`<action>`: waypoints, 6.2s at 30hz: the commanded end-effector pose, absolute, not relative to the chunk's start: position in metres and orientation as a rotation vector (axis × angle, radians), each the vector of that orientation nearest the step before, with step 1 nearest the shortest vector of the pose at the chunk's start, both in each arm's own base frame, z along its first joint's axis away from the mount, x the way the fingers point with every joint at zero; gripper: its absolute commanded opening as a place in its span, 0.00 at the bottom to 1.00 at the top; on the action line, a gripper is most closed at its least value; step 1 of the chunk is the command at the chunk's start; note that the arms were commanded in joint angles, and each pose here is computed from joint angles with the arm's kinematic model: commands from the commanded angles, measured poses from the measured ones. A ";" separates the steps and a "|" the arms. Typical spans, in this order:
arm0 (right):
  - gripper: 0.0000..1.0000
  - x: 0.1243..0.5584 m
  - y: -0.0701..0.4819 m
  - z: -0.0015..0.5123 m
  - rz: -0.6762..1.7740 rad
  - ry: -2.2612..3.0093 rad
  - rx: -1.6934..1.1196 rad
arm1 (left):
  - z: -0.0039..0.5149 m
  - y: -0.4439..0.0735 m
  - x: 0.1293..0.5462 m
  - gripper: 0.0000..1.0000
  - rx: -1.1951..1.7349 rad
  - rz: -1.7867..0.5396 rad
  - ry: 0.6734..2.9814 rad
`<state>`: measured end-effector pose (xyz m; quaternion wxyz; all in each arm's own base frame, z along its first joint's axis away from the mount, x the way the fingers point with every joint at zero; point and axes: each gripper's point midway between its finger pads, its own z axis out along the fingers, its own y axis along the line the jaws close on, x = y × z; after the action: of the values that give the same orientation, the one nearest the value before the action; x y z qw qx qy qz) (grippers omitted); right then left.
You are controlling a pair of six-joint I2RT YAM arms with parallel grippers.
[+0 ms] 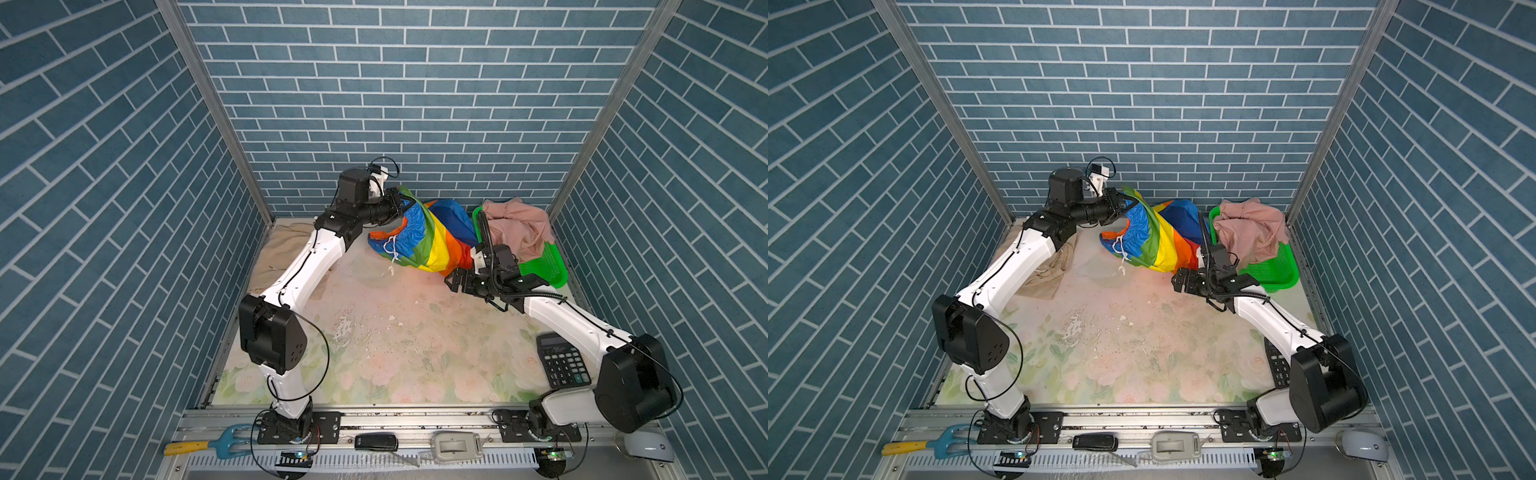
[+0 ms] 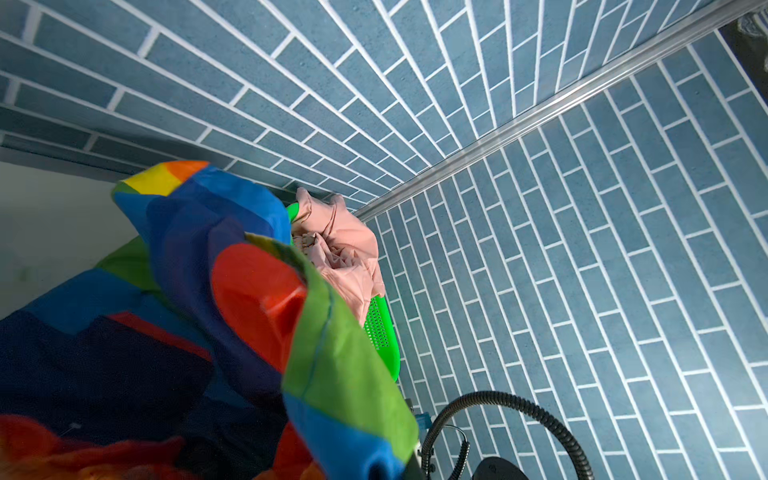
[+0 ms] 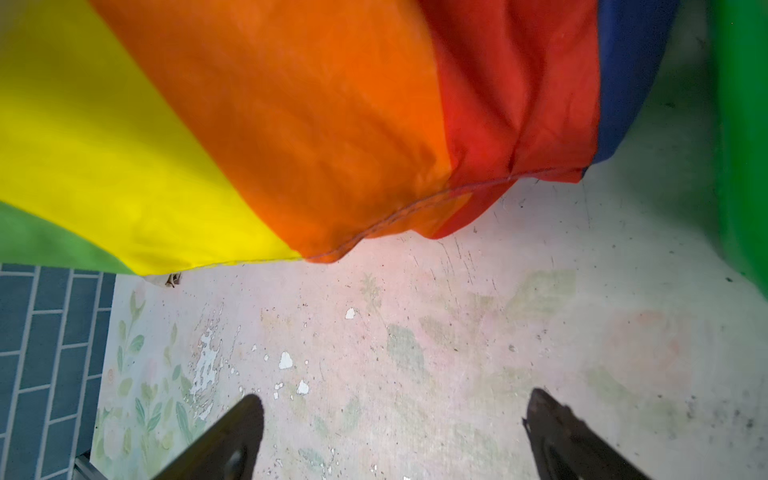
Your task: Fold and stack the shorts
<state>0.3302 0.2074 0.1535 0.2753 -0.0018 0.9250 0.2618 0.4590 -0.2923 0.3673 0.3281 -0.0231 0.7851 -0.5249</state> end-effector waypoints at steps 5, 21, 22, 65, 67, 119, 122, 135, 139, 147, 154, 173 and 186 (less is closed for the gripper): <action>0.99 0.342 0.228 0.157 0.778 2.414 0.032 | 0.423 -0.289 0.456 0.00 -0.051 -1.392 1.921; 0.99 0.345 0.314 0.139 0.923 2.343 -0.048 | 0.533 -0.249 0.439 0.00 -0.051 -1.239 1.660; 0.99 0.345 0.317 0.137 0.935 2.344 -0.047 | 0.540 -0.243 0.441 0.00 -0.059 -1.216 1.644; 0.96 0.437 0.408 0.064 1.147 2.236 0.018 | 0.513 -0.143 0.480 0.00 -0.357 -1.167 1.581; 0.88 0.444 0.416 0.064 1.163 2.208 -0.004 | 0.515 -0.144 0.479 0.00 -0.354 -1.172 1.580; 0.93 0.412 0.217 0.192 0.547 2.523 -0.226 | 0.141 -0.100 0.458 0.00 -0.399 -1.018 2.476; 0.96 0.454 0.227 0.169 0.520 2.532 -0.236 | 0.129 -0.103 0.441 0.00 -0.273 -0.858 2.625; 0.96 0.555 0.236 0.073 0.483 2.611 -0.082 | 0.103 -0.109 0.418 0.00 -0.046 -0.549 2.801; 0.93 0.574 0.232 0.057 0.448 2.604 -0.015 | 0.102 -0.110 0.418 0.00 -0.040 -0.552 2.803; 0.51 0.598 0.233 0.036 0.465 2.576 0.109 | 0.098 -0.120 0.418 0.00 -0.045 -0.639 2.790; 0.00 0.591 0.233 0.039 0.496 2.571 0.129 | 0.092 -0.117 0.416 0.03 -0.047 -0.610 2.808; 0.00 0.398 0.194 0.025 0.587 2.639 0.247 | 0.134 -0.087 0.459 0.98 -0.079 -0.364 2.755; 0.00 0.397 0.199 0.047 0.543 2.593 0.138 | 0.186 -0.050 0.518 1.00 -0.547 -0.584 2.519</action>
<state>0.3992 0.1996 0.0294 0.2190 0.0683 0.9522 0.2016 0.5078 -0.0601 0.1977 0.2704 -0.1277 0.9440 -0.1393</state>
